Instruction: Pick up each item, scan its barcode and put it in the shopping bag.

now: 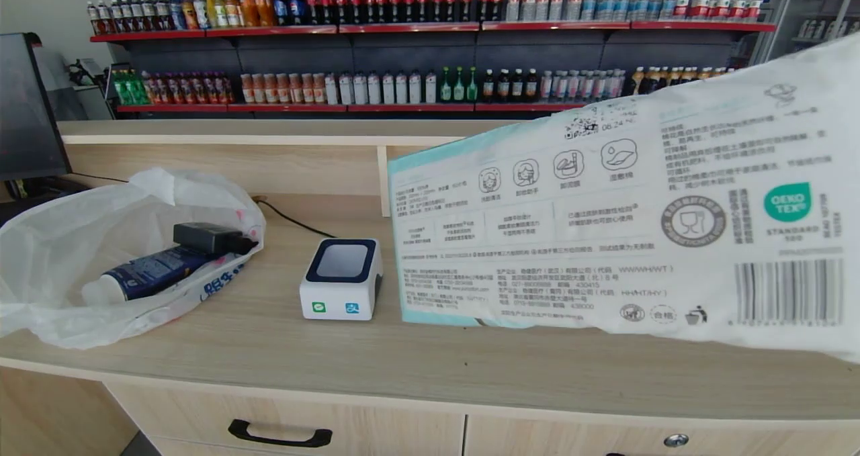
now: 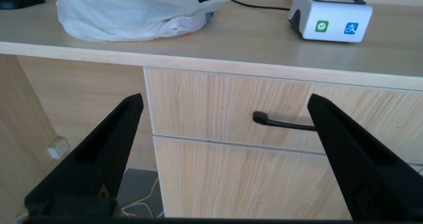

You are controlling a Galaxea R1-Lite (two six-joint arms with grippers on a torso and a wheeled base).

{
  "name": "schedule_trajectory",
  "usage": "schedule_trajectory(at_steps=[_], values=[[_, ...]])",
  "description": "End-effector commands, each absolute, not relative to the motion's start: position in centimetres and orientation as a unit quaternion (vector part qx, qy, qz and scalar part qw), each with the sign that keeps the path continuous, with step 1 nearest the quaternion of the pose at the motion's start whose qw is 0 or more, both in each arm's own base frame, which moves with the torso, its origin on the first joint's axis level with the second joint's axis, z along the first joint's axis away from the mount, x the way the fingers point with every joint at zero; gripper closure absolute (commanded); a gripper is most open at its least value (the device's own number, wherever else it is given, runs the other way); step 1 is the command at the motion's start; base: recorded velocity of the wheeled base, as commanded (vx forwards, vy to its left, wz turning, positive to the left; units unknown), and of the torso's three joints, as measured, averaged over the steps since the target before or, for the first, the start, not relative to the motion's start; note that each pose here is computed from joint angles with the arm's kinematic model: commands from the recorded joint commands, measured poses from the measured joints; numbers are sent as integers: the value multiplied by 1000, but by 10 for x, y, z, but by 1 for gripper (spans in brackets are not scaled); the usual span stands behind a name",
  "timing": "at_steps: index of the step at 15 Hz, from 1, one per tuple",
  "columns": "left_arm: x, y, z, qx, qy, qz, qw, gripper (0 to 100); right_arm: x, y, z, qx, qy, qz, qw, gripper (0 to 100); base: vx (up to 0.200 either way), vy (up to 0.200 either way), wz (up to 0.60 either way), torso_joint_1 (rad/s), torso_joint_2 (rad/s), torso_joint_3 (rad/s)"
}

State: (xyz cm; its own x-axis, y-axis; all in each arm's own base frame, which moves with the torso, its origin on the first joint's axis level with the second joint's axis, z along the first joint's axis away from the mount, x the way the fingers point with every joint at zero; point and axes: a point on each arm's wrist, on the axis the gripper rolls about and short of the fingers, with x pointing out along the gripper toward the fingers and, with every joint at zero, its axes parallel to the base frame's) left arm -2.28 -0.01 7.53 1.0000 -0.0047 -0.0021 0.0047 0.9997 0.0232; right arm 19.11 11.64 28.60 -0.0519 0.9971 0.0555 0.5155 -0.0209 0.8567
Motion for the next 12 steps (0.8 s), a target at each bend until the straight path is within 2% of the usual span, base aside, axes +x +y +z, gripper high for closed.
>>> schedule_trajectory(at_steps=[1,12], values=[[-23,0,75,12,1,-2,1000,0,187,117,274,606,626,374,318,100,0,0,0,0,0,0],[-23,0,75,12,1,-2,1000,0,196,127,274,604,616,413,292,100,0,0,0,0,0,0]])
